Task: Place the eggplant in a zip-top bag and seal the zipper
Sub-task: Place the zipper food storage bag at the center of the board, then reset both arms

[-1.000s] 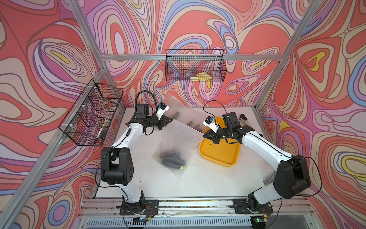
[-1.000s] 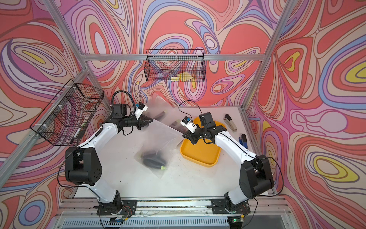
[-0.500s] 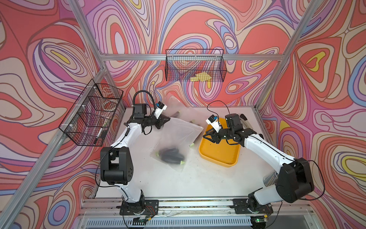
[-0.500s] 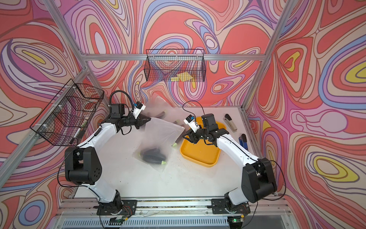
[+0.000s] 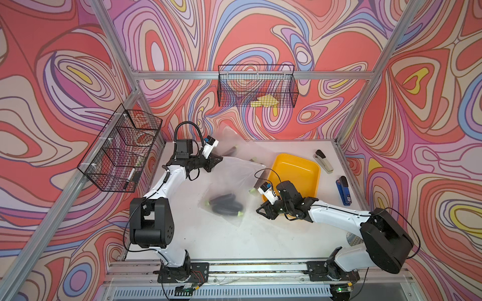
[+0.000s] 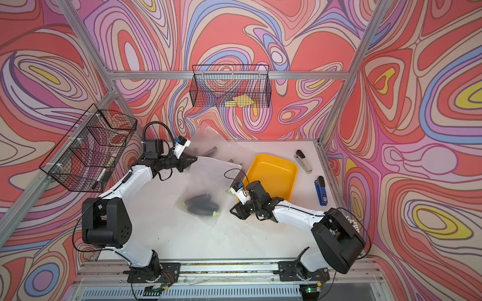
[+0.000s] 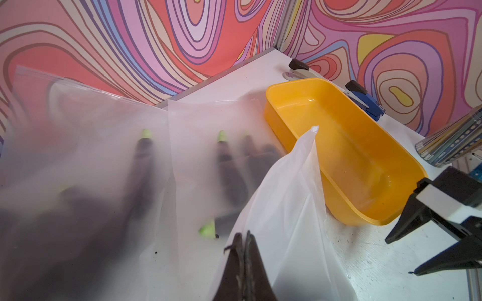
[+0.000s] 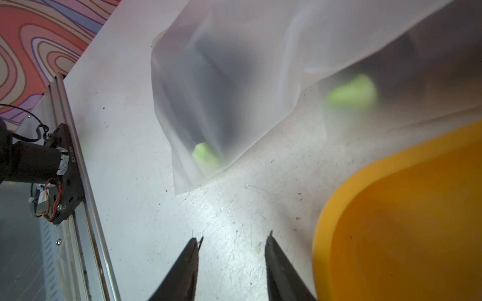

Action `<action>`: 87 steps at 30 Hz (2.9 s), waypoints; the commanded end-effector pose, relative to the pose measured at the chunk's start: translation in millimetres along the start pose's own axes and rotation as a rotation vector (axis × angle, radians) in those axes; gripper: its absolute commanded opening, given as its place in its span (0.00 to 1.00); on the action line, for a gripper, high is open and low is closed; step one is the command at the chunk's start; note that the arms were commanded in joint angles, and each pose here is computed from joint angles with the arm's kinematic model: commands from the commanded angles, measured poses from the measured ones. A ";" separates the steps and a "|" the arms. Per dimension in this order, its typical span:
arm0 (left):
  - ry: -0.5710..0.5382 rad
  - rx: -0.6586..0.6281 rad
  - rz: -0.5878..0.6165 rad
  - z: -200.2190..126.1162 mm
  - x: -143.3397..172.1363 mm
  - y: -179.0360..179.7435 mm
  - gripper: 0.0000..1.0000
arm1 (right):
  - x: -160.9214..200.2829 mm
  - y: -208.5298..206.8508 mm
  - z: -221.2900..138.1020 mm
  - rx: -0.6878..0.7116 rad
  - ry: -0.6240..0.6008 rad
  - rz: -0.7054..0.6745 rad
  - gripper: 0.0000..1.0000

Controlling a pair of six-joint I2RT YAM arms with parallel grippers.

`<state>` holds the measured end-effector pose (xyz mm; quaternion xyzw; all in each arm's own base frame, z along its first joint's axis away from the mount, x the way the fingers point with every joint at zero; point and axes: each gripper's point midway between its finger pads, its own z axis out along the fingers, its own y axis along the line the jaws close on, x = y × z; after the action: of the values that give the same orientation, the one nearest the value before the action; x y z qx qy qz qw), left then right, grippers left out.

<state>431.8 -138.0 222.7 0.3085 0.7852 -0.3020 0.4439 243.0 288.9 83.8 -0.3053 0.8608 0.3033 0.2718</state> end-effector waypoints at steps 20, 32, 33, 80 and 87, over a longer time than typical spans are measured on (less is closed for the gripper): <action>-0.034 -0.023 -0.013 -13.3 -11.2 -10.2 0.00 | -26.6 3.5 69.4 0.249 -0.236 0.262 0.42; -0.048 -0.001 -0.011 -12.3 -12.2 -13.1 0.00 | -33.5 13.8 91.0 0.175 -0.242 0.262 0.09; -0.047 -0.005 -0.013 -12.1 -12.1 -12.2 0.00 | -34.7 16.6 90.6 0.160 -0.242 0.258 0.06; 0.151 -0.650 -0.214 -58.9 16.1 96.2 0.99 | -58.8 72.9 93.1 0.082 -0.161 -0.059 0.83; -0.066 -0.698 -0.283 -68.5 13.9 91.3 0.99 | -106.8 14.6 24.2 0.315 -0.230 -0.156 0.98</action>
<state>457.2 -33.3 222.4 0.0679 0.8802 -0.0721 0.4641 288.4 389.8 134.4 -0.2844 0.8266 0.2555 0.4131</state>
